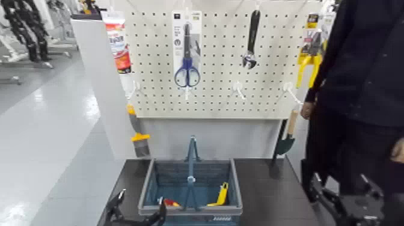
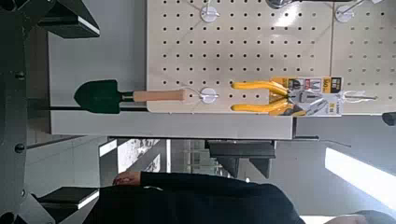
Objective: Put the yellow pliers into the crate.
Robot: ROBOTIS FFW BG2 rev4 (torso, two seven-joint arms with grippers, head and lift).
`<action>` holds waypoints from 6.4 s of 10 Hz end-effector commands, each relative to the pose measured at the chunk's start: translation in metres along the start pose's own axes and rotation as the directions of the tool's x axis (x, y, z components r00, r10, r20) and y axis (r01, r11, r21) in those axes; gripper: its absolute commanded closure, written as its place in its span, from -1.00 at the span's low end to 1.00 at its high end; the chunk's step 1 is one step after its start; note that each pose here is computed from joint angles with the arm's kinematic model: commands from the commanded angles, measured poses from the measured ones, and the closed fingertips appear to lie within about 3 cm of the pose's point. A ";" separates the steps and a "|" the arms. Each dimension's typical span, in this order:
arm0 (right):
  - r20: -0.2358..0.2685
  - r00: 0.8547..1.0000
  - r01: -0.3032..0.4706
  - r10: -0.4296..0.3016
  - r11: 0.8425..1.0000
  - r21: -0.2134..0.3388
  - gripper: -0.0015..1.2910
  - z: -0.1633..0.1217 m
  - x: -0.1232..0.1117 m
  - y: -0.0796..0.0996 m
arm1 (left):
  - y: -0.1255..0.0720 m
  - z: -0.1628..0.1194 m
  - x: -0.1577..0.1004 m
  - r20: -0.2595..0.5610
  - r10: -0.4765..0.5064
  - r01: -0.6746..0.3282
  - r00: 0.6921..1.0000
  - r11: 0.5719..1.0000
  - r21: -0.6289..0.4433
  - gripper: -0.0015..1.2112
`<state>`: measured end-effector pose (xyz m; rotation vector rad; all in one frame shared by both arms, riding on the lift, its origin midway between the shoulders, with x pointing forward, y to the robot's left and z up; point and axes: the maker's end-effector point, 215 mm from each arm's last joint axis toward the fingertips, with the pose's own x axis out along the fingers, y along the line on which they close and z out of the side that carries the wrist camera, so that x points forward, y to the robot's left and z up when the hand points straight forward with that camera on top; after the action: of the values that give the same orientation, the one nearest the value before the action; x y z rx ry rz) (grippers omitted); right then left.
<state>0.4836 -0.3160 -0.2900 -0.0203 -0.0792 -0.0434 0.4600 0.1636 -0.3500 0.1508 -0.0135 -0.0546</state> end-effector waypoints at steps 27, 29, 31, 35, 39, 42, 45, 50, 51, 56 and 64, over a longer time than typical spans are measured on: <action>0.223 0.856 -0.472 0.466 0.881 -0.030 -0.80 0.231 0.233 -0.018 | -0.019 0.015 0.015 0.035 -0.053 0.053 0.998 0.999 -0.001 -0.54; 0.223 0.830 -0.524 0.511 0.852 -0.004 -0.81 0.232 0.241 -0.004 | -0.020 0.016 0.016 0.037 -0.055 0.055 0.998 0.998 -0.001 -0.54; 0.212 0.807 -0.567 0.550 0.823 0.023 -0.81 0.227 0.246 0.007 | -0.021 0.017 0.017 0.040 -0.056 0.056 0.998 0.998 -0.001 -0.54; 0.190 0.748 -0.653 0.636 0.757 0.036 -0.78 0.225 0.250 0.025 | -0.022 0.019 0.020 0.044 -0.062 0.061 0.997 0.998 0.002 -0.54; 0.181 0.728 -0.678 0.662 0.734 0.038 0.16 0.226 0.253 0.037 | -0.023 0.021 0.020 0.049 -0.068 0.068 0.996 0.998 0.005 -0.54; 0.190 0.712 -0.691 0.676 0.722 0.022 0.71 0.233 0.254 0.041 | -0.023 0.022 0.020 0.052 -0.068 0.068 0.996 0.998 0.006 -0.54; 0.193 0.706 -0.698 0.681 0.716 0.023 0.71 0.236 0.254 0.041 | -0.023 0.022 0.020 0.054 -0.068 0.068 0.996 0.998 0.007 -0.54; 0.220 0.687 -0.708 0.693 0.706 -0.010 0.71 0.252 0.248 0.047 | -0.024 0.022 0.020 0.054 -0.068 0.068 0.996 0.998 0.007 -0.54; 0.230 0.684 -0.709 0.693 0.705 -0.018 0.71 0.257 0.245 0.046 | -0.023 0.021 0.019 0.053 -0.069 0.069 0.996 0.998 0.008 -0.54; 0.251 0.667 -0.717 0.702 0.696 -0.039 0.71 0.262 0.226 0.056 | -0.023 0.020 0.018 0.049 -0.070 0.070 0.996 0.998 0.009 -0.54; 0.294 0.593 -0.790 0.749 0.613 0.032 0.71 0.225 0.197 0.146 | -0.024 0.018 0.019 0.044 -0.071 0.070 0.997 0.997 0.011 -0.54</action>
<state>0.6707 -0.1811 -0.0472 0.0903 -0.3321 0.8554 0.4777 0.1360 -0.3344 0.1588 -0.0544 -0.1282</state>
